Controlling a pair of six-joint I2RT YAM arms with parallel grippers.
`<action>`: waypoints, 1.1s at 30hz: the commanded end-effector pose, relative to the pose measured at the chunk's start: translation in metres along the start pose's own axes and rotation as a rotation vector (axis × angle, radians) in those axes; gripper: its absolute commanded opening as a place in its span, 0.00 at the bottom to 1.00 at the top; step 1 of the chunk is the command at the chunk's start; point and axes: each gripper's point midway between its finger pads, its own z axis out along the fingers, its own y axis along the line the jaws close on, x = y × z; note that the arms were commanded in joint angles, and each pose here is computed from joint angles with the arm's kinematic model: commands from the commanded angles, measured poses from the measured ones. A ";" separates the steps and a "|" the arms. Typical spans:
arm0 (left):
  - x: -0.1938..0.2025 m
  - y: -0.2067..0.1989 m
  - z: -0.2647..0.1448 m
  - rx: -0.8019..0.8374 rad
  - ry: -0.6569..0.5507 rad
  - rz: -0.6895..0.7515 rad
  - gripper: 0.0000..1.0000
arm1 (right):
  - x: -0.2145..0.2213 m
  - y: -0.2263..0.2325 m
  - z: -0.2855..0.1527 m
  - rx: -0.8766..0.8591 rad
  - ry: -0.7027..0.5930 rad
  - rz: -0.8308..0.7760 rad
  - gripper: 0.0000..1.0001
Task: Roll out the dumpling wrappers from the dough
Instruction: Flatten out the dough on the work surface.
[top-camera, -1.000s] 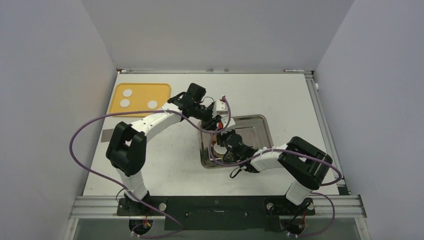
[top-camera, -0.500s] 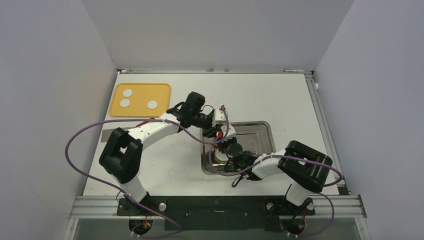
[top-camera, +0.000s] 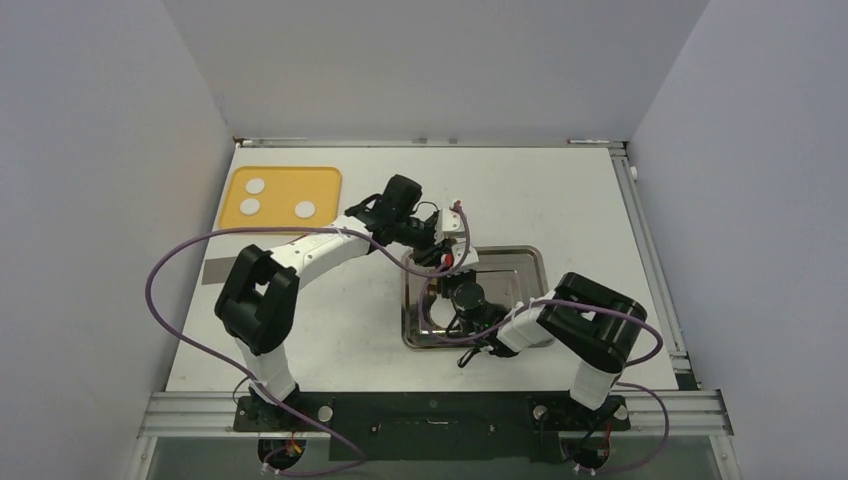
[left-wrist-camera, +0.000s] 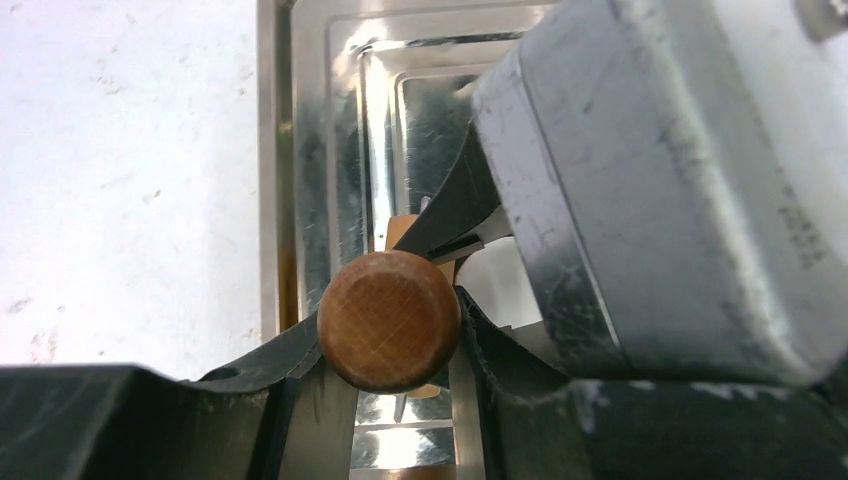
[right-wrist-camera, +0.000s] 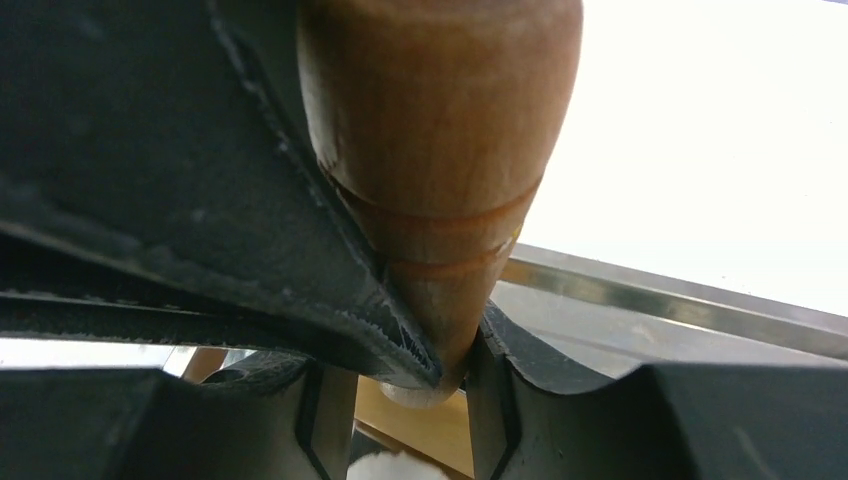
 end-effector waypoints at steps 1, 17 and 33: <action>0.029 -0.047 0.027 0.145 0.178 -0.112 0.00 | 0.093 0.013 -0.007 -0.187 0.356 -0.199 0.08; -0.074 -0.081 -0.031 0.177 0.080 0.043 0.00 | -0.058 0.038 -0.020 -0.186 0.077 -0.307 0.08; 0.002 -0.136 0.027 0.339 0.110 -0.045 0.00 | 0.031 0.021 -0.050 -0.182 0.183 -0.152 0.08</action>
